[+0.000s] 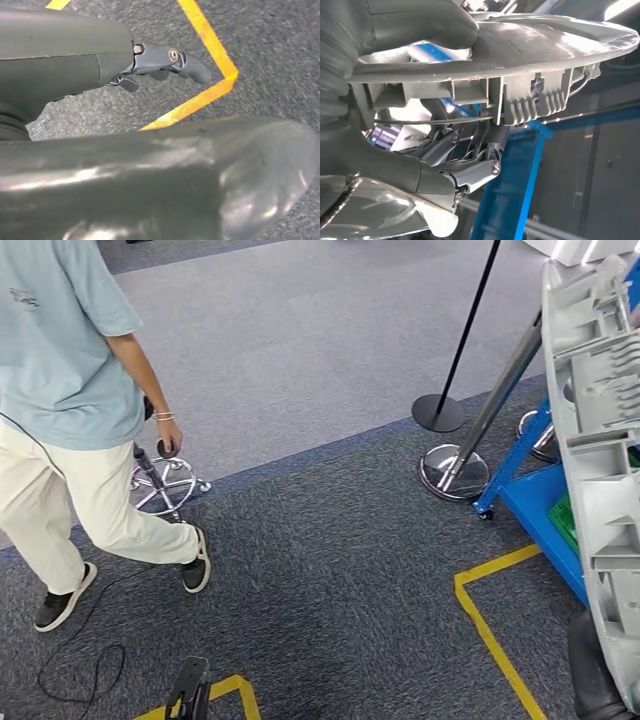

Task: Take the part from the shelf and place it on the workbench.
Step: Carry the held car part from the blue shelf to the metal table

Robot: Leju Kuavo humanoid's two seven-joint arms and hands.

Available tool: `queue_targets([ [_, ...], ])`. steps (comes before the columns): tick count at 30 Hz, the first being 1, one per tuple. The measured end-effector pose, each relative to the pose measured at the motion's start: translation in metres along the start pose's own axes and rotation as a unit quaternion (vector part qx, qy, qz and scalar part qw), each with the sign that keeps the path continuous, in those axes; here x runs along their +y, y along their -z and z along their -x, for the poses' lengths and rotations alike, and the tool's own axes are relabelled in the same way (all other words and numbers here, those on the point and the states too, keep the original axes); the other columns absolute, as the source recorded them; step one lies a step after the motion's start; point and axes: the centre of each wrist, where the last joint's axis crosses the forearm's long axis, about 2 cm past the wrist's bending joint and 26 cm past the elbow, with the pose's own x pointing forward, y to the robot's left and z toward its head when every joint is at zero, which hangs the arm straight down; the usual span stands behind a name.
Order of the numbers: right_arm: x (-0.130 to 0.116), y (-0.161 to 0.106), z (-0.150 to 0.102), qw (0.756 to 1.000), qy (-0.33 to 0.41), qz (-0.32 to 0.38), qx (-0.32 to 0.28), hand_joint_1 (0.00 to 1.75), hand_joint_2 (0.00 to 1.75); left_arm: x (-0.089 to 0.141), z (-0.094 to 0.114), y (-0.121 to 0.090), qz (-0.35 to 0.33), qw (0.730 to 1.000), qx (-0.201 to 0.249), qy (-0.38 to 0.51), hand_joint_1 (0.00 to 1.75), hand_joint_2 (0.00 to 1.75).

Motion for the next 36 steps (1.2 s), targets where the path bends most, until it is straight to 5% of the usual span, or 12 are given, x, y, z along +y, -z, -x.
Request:
queue_targets([
  [36,-0.0024,0.0004,-0.0008,1.0,-0.002,0.004,0.008,1.75,1.75,0.0058,0.0061,-0.0014,-0.007,1.0,0.01,0.002,0.0,0.0],
])
